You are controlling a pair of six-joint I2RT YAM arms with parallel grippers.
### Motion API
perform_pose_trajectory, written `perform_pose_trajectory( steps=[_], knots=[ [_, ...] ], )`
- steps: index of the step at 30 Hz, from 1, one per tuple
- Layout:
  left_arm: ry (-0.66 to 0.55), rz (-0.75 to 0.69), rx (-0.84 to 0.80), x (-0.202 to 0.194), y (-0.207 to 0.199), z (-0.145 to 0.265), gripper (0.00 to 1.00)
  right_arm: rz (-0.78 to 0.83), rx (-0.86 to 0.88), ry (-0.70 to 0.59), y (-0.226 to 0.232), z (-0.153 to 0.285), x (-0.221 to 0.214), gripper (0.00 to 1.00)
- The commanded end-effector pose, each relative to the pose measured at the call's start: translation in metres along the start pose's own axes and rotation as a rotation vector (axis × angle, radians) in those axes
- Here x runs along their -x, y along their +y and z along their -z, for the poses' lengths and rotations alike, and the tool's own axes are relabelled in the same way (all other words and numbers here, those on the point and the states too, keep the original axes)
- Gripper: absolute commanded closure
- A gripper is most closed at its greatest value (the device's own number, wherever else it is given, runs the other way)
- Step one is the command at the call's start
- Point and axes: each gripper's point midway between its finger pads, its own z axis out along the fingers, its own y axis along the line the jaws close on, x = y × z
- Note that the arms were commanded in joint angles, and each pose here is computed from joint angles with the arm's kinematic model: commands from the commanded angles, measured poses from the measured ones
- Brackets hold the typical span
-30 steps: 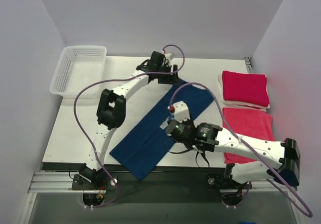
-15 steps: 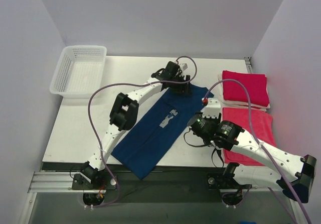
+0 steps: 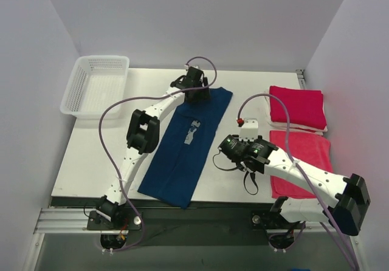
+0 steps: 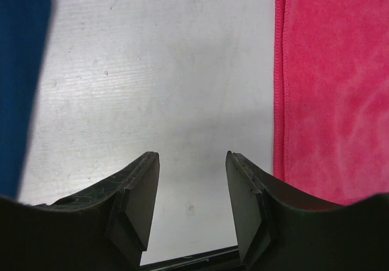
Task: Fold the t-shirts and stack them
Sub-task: Rotate the tshirt 90 degrees
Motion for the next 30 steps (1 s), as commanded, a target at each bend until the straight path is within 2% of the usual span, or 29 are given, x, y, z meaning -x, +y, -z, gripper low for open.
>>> perform_pose_trajectory(
  steps=[1, 8, 13, 18, 22, 25, 27, 28, 29, 30],
  knots=[
    [-0.071, 0.120, 0.149, 0.043, 0.079, -0.014, 0.21, 0.052, -0.047, 0.019, 0.004, -0.004, 0.006, 0.52],
    [-0.189, 0.231, 0.030, 0.104, 0.111, -0.024, 0.21, 0.139, 0.048, 0.126, 0.047, -0.019, -0.010, 0.52],
    [-0.300, 0.211, -0.135, 0.143, 0.099, -0.023, 0.20, 0.193, 0.149, 0.178, 0.085, -0.026, -0.012, 0.52],
    [-0.386, 0.161, -0.257, 0.177, 0.078, 0.006, 0.18, 0.237, 0.243, 0.170, 0.116, -0.024, 0.003, 0.54],
    [-0.468, 0.157, -0.363, 0.214, 0.056, 0.066, 0.17, 0.250, 0.349, 0.179, 0.146, -0.022, 0.006, 0.54],
    [-0.511, 0.125, -0.375, 0.233, 0.047, 0.111, 0.16, 0.251, 0.386, 0.203, 0.158, -0.024, 0.000, 0.55],
    [-0.504, 0.108, -0.296, 0.232, 0.058, 0.127, 0.16, 0.245, 0.416, 0.223, 0.163, -0.024, -0.006, 0.55],
    [-0.504, 0.097, -0.269, 0.229, 0.059, 0.147, 0.16, 0.232, 0.428, 0.229, 0.164, -0.026, -0.011, 0.55],
    [-0.467, 0.116, -0.128, 0.216, 0.084, 0.149, 0.16, 0.224, 0.442, 0.235, 0.165, -0.026, -0.014, 0.55],
    [-0.441, 0.126, -0.060, 0.207, 0.095, 0.157, 0.16, 0.211, 0.457, 0.239, 0.167, -0.027, -0.016, 0.54]
  ],
)
